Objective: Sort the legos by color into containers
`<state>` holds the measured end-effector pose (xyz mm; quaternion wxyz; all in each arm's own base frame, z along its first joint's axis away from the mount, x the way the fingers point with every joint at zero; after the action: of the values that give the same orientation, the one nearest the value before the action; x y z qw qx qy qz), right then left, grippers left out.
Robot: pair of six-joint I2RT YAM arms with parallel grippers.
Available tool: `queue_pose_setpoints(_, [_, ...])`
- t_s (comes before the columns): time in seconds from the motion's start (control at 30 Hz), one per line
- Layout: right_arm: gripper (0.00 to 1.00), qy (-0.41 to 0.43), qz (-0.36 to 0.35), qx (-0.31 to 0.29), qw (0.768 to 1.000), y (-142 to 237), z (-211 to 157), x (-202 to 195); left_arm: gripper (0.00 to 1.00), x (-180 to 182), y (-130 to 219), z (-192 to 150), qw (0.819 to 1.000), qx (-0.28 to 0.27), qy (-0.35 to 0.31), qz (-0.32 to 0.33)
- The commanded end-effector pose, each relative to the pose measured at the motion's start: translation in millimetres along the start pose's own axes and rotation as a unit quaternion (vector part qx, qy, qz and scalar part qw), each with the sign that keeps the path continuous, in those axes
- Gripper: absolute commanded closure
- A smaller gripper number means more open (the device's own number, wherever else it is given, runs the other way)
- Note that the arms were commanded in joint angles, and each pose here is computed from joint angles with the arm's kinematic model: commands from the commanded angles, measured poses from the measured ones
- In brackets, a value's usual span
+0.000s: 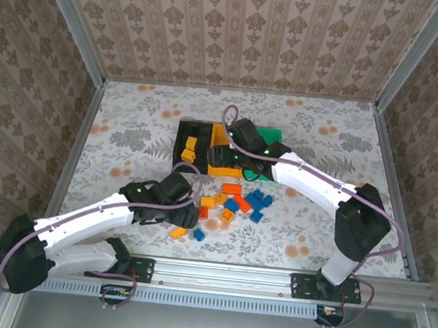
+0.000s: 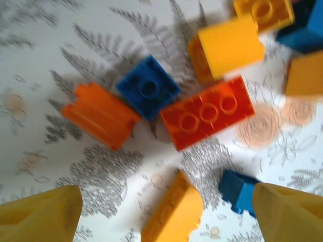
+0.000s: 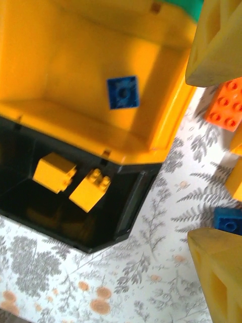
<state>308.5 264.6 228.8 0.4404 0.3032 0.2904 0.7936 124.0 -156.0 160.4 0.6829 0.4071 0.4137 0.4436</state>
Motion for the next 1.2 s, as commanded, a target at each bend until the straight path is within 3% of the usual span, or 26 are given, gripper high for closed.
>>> queue_pose_setpoints(0.0, [0.24, -0.025, -0.014, -0.025, 0.999, 9, -4, -13, 0.19, -4, -1, -17, 0.998, 0.057, -0.023, 0.022])
queue_pose_setpoints(0.23, [0.25, -0.030, -0.020, -0.031, 0.999, 17, -7, -24, 0.25, -13, -26, -31, 0.993, 0.092, -0.038, 0.069])
queue_pose_setpoints(0.43, [0.24, -0.033, -0.020, -0.042, 0.998, 27, -5, -28, 0.37, -16, -44, -26, 0.992, 0.077, -0.048, 0.087])
queue_pose_setpoints(0.77, [0.24, -0.050, -0.028, -0.049, 0.997, 32, -8, -41, 0.73, -16, -43, -32, 0.991, 0.081, -0.052, 0.092])
queue_pose_setpoints(0.9, [0.24, -0.055, -0.031, -0.052, 0.997, 35, -8, -44, 0.78, -22, -16, -11, 0.996, 0.016, -0.043, 0.074])
queue_pose_setpoints(1.0, [0.24, -0.060, -0.036, -0.053, 0.996, 38, -11, -49, 0.78, -20, 9, 22, 0.997, -0.060, -0.010, 0.049])
queue_pose_setpoints(1.17, [0.24, -0.069, -0.045, -0.052, 0.995, 42, -18, -57, 0.79, -2, 32, 92, 0.979, -0.194, 0.064, 0.026])
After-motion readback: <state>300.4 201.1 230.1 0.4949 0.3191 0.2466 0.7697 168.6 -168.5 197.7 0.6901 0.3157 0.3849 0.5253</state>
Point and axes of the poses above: each hand's point on the last joint's axis, 136 mm out from that joint toward the fingers, its own y axis back along the fingers, its own x axis along the line the jaws close on, z = x × y, the point moved 9 cm from there along y, back along the fingers, and after that the axes turned 8 degrees about y, right-handed, at the moved point
